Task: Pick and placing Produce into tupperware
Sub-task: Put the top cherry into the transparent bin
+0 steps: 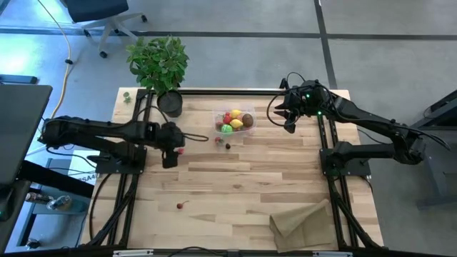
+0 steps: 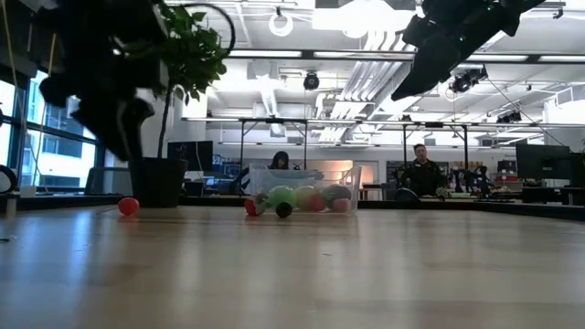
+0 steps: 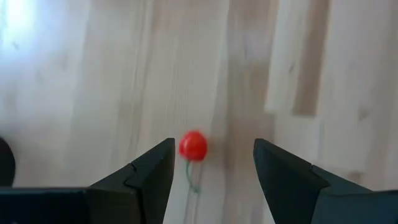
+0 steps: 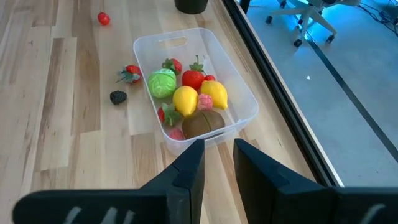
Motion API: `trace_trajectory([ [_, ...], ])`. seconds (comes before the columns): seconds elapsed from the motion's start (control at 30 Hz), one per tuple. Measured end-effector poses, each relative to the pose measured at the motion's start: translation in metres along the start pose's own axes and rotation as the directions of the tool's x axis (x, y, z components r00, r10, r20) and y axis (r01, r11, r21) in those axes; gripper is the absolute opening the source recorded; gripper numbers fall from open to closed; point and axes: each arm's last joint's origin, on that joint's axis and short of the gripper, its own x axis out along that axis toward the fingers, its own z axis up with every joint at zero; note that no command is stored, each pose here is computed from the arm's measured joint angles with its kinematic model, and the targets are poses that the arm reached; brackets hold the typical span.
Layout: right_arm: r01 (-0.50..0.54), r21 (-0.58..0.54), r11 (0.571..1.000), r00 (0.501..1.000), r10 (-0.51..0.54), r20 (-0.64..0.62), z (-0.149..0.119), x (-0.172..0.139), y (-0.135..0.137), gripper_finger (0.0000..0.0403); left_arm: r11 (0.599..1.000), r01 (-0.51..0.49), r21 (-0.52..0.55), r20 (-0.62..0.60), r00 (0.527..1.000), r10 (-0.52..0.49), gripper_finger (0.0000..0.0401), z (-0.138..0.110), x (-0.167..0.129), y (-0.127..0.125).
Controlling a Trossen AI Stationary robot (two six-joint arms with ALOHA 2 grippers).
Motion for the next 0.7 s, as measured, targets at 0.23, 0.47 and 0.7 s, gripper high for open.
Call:
trace_trajectory([
  [0.23, 0.0, 0.0, 1.0, 1.0, 0.0, 0.0, 0.0, 0.0, 0.0, 0.0076, 1.0, -0.018, 0.015, -0.072, 0.997, 0.019, 0.0209, -0.016, 0.024, -0.002],
  [0.47, -0.001, 0.0, 1.0, 1.0, 0.001, 0.001, 0.0, 0.0, 0.0, 0.0076, 0.999, -0.02, 0.031, -0.064, 0.998, 0.022, 0.0209, -0.021, 0.033, -0.003],
  [0.7, -0.001, 0.0, 1.0, 1.0, 0.001, 0.0, 0.0, 0.0, 0.0, 0.0076, 0.999, -0.037, -0.006, -0.049, 0.998, 0.036, 0.0209, -0.02, 0.036, 0.012],
])
